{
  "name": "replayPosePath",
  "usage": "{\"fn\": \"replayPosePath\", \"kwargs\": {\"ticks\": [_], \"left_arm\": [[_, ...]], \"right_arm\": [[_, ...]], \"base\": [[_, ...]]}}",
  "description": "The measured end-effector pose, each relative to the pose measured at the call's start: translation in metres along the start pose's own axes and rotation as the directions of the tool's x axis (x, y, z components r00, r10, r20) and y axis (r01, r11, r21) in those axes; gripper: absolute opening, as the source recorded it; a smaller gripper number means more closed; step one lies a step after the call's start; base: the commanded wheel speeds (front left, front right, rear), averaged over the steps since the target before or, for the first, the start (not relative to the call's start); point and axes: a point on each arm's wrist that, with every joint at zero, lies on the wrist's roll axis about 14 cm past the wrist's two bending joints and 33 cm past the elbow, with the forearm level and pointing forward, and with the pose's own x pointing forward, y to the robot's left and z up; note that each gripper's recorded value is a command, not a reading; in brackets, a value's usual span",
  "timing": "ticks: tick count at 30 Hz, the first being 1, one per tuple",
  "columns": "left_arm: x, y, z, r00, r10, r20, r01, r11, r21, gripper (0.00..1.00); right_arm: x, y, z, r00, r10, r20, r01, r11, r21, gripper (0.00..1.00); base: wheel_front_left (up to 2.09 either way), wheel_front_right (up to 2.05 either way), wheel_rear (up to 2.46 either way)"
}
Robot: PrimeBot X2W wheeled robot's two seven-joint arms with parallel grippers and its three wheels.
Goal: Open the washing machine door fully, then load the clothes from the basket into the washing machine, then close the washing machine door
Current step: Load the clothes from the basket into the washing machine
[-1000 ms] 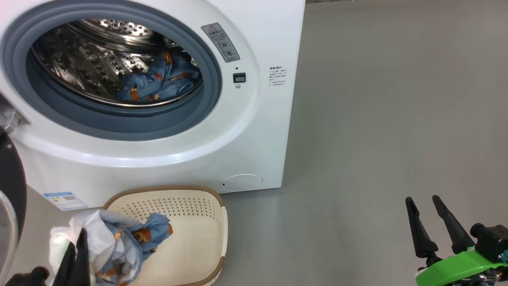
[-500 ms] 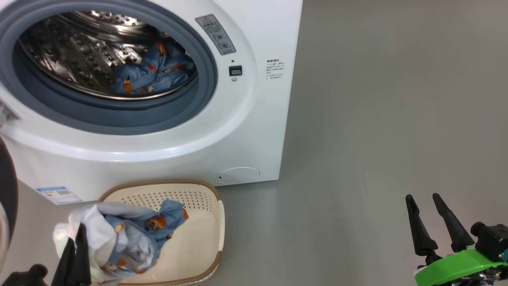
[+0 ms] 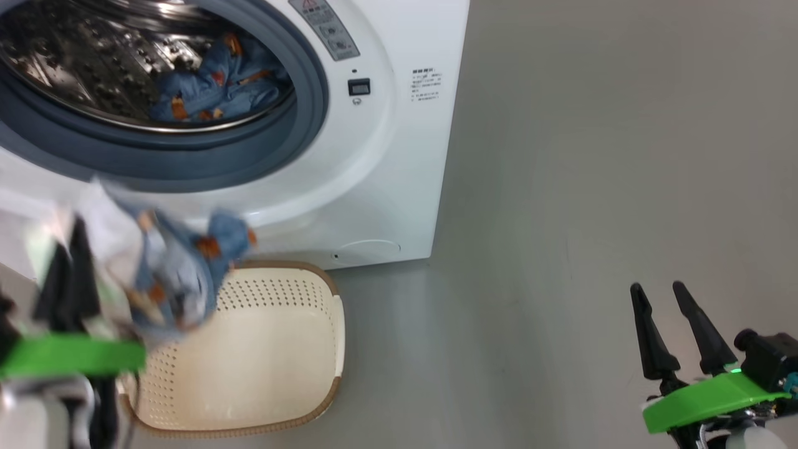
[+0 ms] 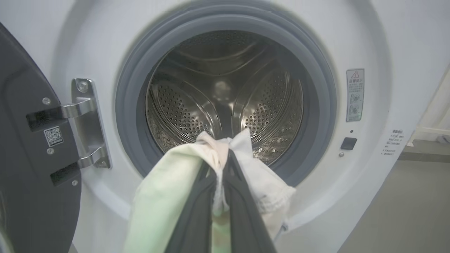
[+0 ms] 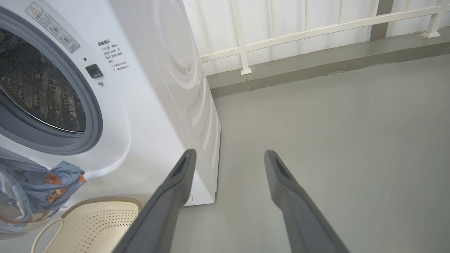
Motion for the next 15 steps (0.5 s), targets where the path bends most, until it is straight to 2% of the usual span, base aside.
{"fn": "replayPosePath", "kwargs": {"ticks": [8, 15], "left_arm": [[0.072, -0.010, 0.045, 0.987, -0.047, 0.155, 0.044, 0.999, 0.021, 0.00], [0.121, -0.022, 0.051, 0.982, -0.072, 0.177, 0.067, 0.997, 0.032, 0.00]], "right_arm": [[0.012, 0.005, -0.006, 1.000, 0.005, -0.008, -0.005, 1.000, 0.011, 1.00], [0.018, 0.003, -0.008, 1.000, -0.006, -0.011, 0.006, 1.000, 0.013, 1.00]], "base": [[0.00, 0.00, 0.00], [0.00, 0.00, 0.00]]}}
